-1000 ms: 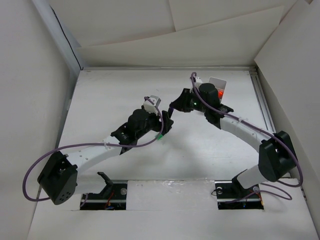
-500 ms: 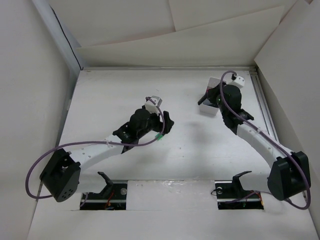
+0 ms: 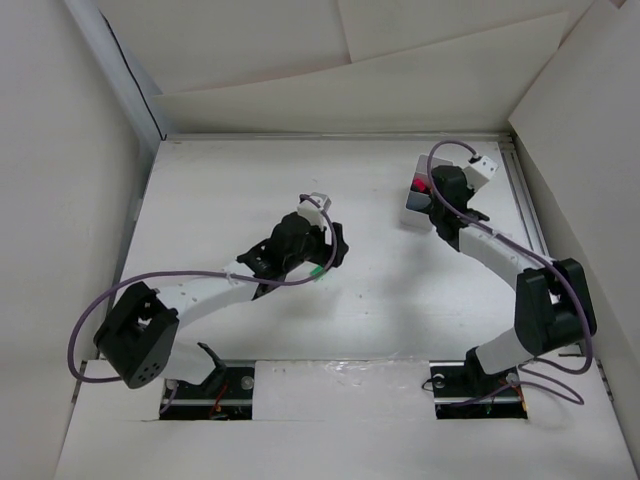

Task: Sort the stationery into containers
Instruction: Place the stationery in the storage box, then pick up the pen from the center of the board.

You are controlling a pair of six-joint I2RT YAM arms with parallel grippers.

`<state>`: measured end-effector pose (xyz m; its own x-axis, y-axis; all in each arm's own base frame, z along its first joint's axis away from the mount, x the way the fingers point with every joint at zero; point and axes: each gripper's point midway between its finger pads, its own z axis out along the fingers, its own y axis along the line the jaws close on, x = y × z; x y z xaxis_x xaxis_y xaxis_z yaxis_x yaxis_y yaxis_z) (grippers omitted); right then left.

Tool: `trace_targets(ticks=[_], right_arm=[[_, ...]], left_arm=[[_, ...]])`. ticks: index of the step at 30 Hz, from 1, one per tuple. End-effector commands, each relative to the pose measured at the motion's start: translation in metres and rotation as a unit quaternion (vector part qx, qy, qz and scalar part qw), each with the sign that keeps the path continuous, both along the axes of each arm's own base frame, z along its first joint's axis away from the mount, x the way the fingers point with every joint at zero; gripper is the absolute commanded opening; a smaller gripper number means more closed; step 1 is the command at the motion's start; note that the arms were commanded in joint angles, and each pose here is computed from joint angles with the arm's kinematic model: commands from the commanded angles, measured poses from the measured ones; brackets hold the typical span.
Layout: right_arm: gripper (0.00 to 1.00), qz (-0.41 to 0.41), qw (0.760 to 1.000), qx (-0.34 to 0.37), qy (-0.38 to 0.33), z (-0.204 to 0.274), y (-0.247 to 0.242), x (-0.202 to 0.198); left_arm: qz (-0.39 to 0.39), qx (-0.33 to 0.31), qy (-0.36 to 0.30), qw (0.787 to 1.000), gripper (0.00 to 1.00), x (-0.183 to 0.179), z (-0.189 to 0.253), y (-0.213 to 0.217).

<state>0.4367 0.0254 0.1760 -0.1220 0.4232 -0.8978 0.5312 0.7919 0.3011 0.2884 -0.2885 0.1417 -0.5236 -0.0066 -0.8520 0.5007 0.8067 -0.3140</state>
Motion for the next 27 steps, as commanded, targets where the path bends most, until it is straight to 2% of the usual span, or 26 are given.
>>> trace_targets(ticks=[1,9,11,12,16,20,23,26,27], right_arm=[[0.03,-0.037,0.998,0.007,-0.048,0.03,-0.009,0.013],[0.03,-0.034,0.999,0.005,-0.042,0.018,0.003,0.017],[0.11,-0.029,0.999,0.001,-0.044,0.019,0.013,0.015],[0.24,-0.029,0.998,0.003,-0.049,0.023,0.013,0.014],[0.44,-0.012,0.999,0.012,-0.051,0.025,0.017,0.012],[0.52,0.007,0.998,0.023,-0.059,0.033,0.021,0.005],[0.53,0.017,0.997,0.032,-0.072,0.045,0.023,-0.002],[0.55,0.035,0.995,0.044,-0.085,0.054,0.023,-0.016],[0.55,0.042,0.994,0.048,-0.089,0.056,0.024,-0.02]], left_arm=[[0.009,-0.001,-0.014,1.0,0.73,0.01,0.011,-0.004],[0.019,0.007,-0.012,1.0,0.7,0.016,0.006,-0.005],[0.019,0.014,-0.006,1.0,0.69,0.015,0.0,-0.004],[0.019,0.014,-0.006,1.0,0.69,0.015,0.0,-0.004],[0.032,0.027,0.005,0.999,0.69,0.017,-0.003,-0.001],[0.05,0.029,0.004,0.998,0.69,0.019,-0.001,0.005],[0.065,0.032,0.013,0.997,0.69,0.019,0.002,0.01],[0.088,0.047,0.029,0.995,0.69,0.011,-0.015,0.026],[0.091,0.047,0.034,0.994,0.65,0.008,-0.017,0.029]])
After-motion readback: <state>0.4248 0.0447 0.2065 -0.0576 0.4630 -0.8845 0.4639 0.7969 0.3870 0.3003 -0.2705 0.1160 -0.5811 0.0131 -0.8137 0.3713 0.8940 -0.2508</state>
